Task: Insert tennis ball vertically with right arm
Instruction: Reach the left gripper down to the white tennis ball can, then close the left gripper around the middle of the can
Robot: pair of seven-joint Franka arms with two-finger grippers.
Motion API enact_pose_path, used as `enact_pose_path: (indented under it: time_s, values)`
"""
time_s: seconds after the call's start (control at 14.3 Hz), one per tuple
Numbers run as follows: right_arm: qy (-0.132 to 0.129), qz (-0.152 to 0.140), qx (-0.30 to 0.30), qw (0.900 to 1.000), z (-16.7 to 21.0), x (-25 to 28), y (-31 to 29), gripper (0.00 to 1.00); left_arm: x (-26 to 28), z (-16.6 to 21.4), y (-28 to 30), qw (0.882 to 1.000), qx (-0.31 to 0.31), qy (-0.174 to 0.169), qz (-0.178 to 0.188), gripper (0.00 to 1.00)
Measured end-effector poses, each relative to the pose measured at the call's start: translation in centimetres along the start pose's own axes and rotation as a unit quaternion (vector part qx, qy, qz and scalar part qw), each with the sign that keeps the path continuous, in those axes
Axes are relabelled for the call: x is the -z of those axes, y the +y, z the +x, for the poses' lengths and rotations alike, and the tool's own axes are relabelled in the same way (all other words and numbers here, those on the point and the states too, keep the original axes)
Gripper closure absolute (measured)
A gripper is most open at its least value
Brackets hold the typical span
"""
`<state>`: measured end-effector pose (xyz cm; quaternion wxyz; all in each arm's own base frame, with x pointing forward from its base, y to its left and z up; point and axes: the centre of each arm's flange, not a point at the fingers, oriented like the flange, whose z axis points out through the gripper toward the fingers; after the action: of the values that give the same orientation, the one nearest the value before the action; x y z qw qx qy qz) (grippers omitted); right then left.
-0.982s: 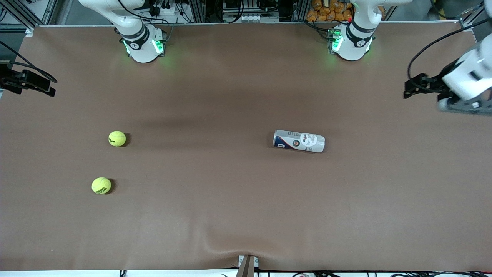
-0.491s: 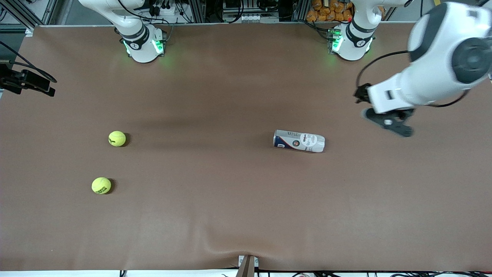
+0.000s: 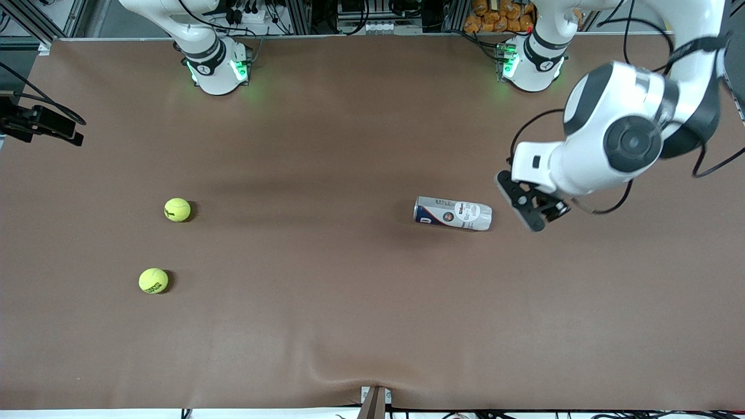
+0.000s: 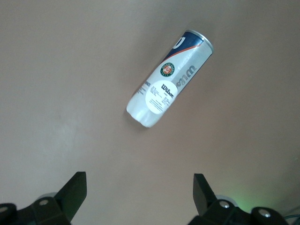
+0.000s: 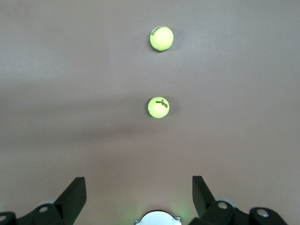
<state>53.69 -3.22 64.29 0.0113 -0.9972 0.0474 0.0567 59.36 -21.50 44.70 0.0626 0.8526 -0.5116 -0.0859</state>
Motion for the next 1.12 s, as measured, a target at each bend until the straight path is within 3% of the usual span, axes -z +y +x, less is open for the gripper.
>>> enact_pose_path:
  time_s: [0.28,0.56,0.84,1.12]
  values:
    - [0.0,0.0,0.0,1.0,0.0,0.0,0.0,0.0,-3.1,2.3,-1.0,0.996,-0.084,0.01,0.001,0.0]
    - [0.0,0.0,0.0,1.0,0.0,0.0,0.0,0.0,-4.6,5.0,1.2,0.992,-0.129,0.001,0.007,0.0]
    - [0.0,0.0,0.0,1.0,0.0,0.0,0.0,0.0,-5.1,5.8,1.0,0.982,-0.189,0.002,0.024,0.0]
    - [0.0,0.0,0.0,1.0,0.0,0.0,0.0,0.0,-6.9,5.5,0.7,0.976,-0.216,-0.006,0.014,0.0]
